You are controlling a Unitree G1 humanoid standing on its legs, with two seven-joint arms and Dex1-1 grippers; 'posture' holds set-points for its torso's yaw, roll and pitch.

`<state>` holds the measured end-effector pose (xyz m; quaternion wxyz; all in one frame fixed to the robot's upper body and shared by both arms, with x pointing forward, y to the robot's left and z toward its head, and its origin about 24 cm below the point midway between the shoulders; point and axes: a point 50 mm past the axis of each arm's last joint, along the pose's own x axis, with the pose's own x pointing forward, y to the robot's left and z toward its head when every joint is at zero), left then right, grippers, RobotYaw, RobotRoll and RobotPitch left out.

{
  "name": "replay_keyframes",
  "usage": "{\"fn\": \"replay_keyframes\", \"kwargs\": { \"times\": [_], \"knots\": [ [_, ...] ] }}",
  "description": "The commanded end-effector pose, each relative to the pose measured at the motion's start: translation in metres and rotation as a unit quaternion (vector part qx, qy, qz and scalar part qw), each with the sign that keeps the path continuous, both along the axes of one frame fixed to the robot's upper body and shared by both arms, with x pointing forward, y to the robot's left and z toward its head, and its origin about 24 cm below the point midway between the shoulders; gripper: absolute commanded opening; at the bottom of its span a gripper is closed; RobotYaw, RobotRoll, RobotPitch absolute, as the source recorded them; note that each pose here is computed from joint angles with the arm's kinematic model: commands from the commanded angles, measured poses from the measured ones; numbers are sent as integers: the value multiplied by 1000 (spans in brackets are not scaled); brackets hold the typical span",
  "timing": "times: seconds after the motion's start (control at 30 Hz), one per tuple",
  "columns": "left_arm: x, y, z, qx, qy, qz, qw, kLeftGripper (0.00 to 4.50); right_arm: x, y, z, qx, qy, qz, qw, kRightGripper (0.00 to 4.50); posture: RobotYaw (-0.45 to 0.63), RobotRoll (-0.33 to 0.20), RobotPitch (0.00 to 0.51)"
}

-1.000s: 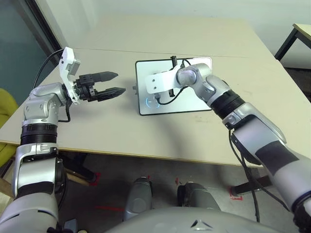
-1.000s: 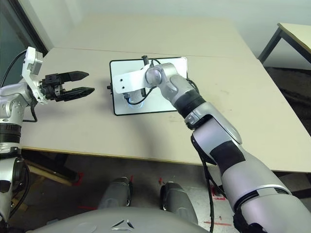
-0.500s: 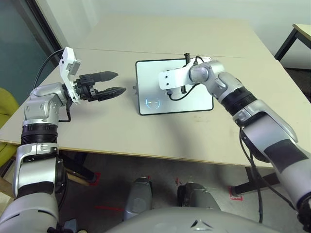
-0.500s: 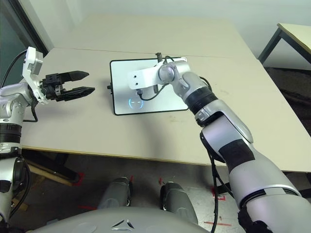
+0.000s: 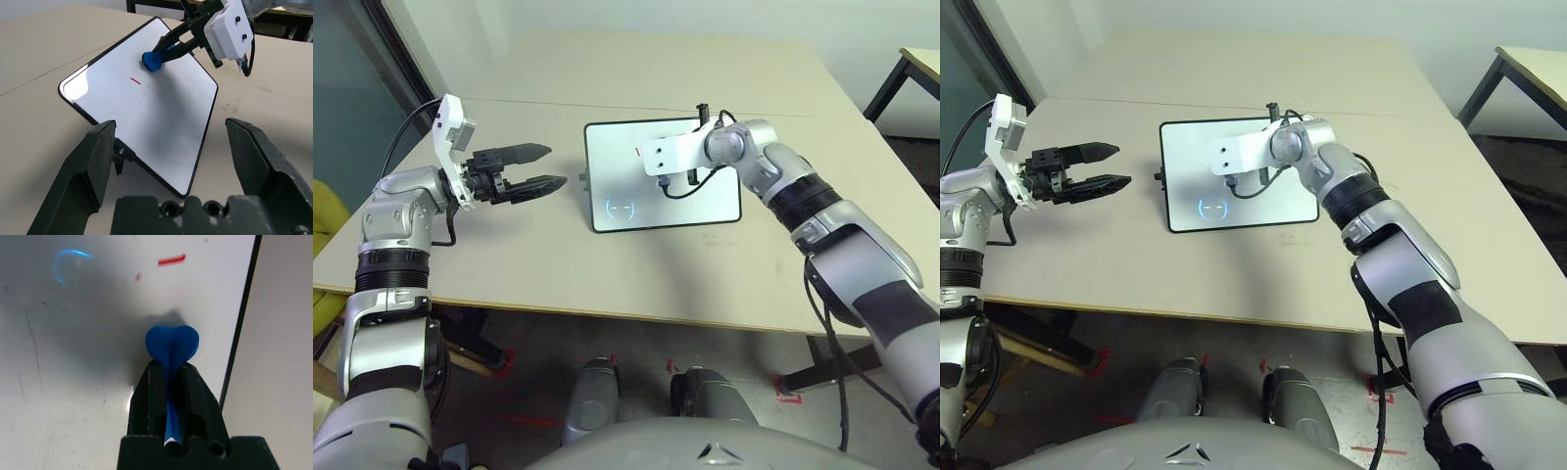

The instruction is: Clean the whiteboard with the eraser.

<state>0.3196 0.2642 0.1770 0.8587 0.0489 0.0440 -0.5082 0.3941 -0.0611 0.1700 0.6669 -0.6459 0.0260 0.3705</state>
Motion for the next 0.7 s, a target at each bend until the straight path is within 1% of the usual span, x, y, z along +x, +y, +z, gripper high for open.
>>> {"fn": "replay_keyframes", "kwargs": {
  "times": [0.03, 0.17, 0.43, 0.57, 0.7],
  "knots": [
    [1, -2, 1, 7, -1, -4, 1000, 4500, 0, 12, 2, 0, -2, 12, 1000, 96, 309, 0, 0],
    [1, -1, 1, 6, -2, -2, 1000, 4500, -2, 27, 5, 3, -6, 32, 999, 96, 315, 0, 0],
    [0, -1, 1, 5, -3, -1, 1000, 4500, -3, 42, 4, -4, -10, 45, 999, 96, 332, 0, 0],
    [-1, 0, 1, 6, -4, 1, 1000, 4500, -2, 45, 3, -4, -12, 47, 999, 96, 335, 0, 0],
    [-2, 1, 2, 6, -4, 3, 1000, 4500, 1, 37, 0, -11, -10, 37, 999, 96, 338, 0, 0]
  ]
}}
